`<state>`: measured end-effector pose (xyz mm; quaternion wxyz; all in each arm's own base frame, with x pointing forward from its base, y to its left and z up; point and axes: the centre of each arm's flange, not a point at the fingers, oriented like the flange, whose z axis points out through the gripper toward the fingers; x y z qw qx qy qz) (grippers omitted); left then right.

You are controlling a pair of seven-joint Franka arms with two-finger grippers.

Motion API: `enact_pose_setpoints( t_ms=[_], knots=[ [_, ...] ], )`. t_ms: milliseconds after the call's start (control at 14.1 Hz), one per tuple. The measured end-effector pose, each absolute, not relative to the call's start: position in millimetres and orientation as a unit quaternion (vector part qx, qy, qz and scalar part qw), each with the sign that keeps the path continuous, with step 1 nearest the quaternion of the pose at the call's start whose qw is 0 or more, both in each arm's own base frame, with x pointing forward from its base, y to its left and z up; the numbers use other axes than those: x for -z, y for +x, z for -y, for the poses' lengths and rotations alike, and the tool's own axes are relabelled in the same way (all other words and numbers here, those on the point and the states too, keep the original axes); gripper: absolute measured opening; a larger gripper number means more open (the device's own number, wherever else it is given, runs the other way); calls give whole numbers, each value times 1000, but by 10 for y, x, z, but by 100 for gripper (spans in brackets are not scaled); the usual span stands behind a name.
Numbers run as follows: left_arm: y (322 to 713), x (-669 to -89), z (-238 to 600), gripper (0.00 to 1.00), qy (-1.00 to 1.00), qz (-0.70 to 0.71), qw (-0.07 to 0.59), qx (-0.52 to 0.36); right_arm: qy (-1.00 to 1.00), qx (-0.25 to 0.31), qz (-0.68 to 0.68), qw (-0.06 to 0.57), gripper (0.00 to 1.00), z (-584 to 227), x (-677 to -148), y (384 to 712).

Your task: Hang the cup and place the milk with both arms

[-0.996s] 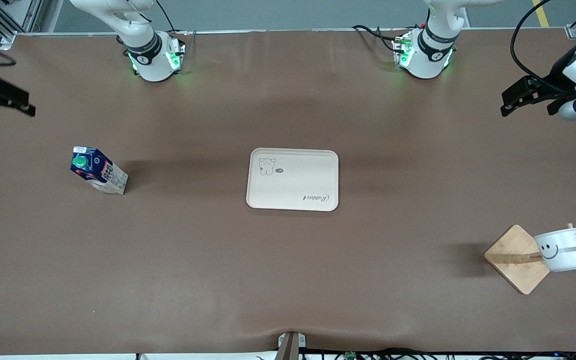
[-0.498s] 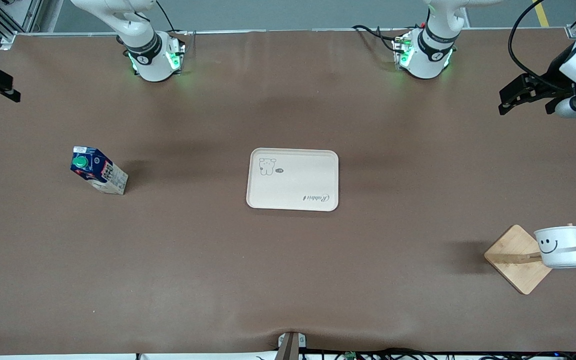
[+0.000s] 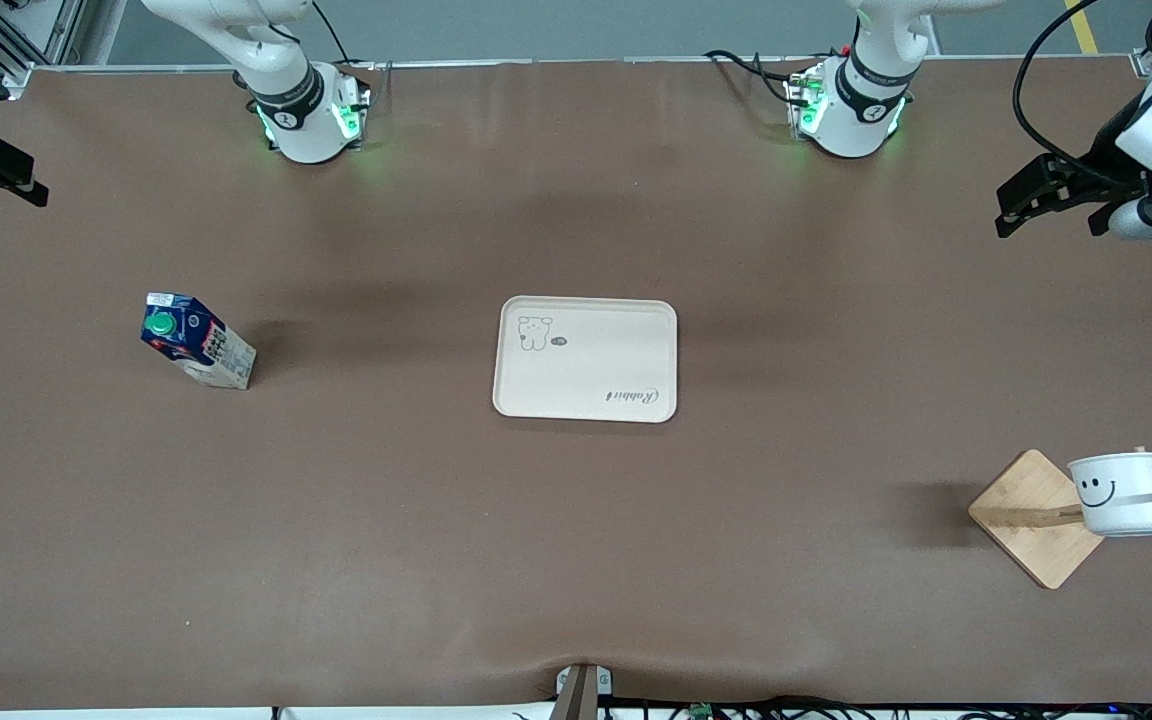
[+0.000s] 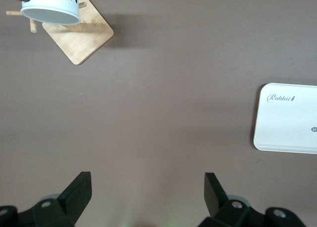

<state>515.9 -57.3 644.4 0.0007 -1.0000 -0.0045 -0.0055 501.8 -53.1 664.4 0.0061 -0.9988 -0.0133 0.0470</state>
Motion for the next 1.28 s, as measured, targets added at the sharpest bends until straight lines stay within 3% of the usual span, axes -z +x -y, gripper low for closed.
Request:
enact_pose_setpoints(
  t_ms=[1281],
  knots=[
    [5156,-6457,563,100,-1000,5,0,12,-998,-62,-29,3,100,550,-6581,5013]
  ],
)
